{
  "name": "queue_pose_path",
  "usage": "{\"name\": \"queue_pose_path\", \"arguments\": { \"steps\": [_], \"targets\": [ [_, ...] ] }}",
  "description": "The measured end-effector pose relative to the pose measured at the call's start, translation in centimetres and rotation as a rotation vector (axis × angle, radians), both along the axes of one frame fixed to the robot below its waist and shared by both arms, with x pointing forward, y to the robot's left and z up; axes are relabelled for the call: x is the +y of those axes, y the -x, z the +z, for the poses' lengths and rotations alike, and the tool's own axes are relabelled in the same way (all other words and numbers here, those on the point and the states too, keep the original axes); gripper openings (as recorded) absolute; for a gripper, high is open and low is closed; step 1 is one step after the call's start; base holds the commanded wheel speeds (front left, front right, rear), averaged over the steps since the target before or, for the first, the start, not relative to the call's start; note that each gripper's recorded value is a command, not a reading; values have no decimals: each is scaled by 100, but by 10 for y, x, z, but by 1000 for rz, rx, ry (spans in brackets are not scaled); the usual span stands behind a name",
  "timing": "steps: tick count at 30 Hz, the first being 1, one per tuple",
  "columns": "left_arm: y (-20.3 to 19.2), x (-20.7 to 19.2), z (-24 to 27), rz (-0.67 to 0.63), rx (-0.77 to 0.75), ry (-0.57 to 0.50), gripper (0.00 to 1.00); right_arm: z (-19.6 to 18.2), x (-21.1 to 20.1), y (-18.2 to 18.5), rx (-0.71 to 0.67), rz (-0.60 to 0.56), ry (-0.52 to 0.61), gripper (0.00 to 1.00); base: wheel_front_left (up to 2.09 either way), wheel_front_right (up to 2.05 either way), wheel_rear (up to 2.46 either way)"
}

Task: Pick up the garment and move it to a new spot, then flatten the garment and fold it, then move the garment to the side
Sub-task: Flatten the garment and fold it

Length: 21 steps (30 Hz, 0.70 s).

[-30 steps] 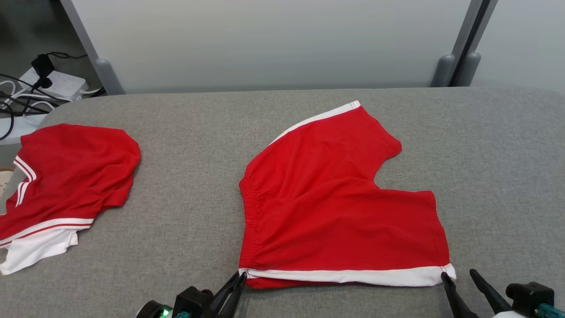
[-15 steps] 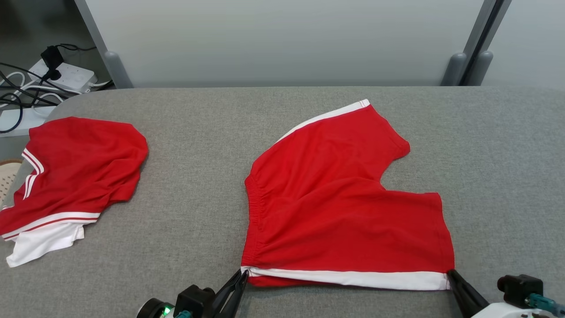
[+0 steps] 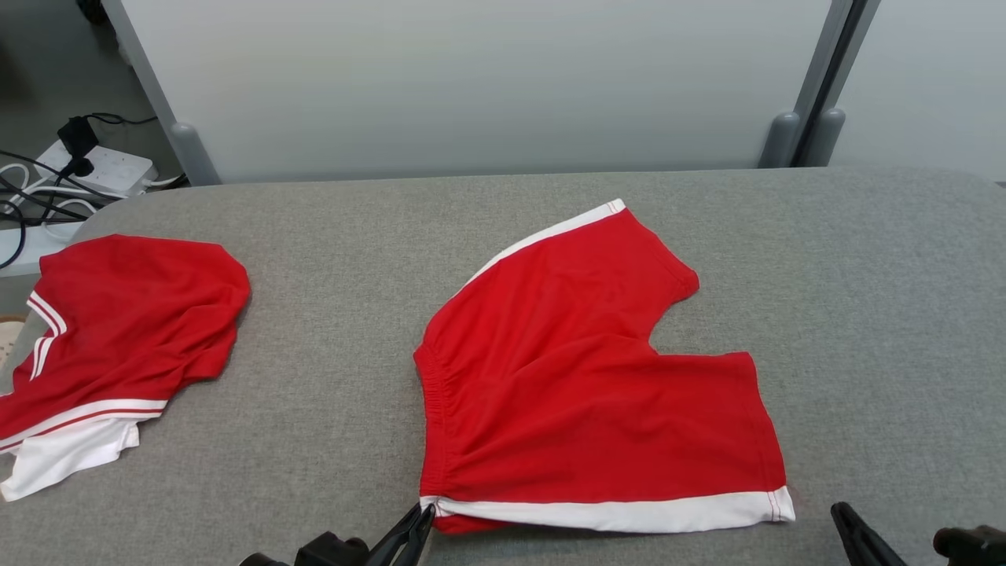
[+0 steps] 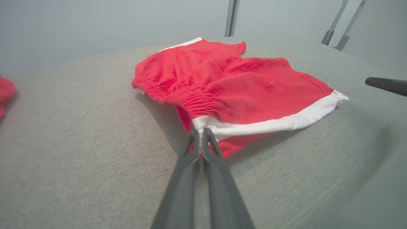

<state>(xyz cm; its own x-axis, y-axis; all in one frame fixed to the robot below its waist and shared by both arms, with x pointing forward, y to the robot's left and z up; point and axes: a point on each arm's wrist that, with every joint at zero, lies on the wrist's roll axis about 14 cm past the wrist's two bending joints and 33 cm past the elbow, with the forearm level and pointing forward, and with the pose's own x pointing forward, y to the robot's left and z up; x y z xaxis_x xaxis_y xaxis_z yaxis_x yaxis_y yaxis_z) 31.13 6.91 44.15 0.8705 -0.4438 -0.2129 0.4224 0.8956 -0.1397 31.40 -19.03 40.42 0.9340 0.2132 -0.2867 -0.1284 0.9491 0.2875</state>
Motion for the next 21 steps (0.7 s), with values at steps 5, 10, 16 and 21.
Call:
{"name": "queue_pose_path", "arguments": {
  "steps": [5,10,16,21],
  "targets": [
    [0,-1,8,-3,-11,4,0,-3,12,5,14,26,-21,100,0,0,0],
    [3,-1,6,3,7,4,0,-12,22,4,44,49,-27,100,0,0,0],
    [5,3,5,17,14,5,0,-22,37,-8,84,77,-41,100,0,0,0],
    [8,3,5,23,14,9,0,-29,41,-13,117,75,-55,40,0,0,0]
  ]
}}
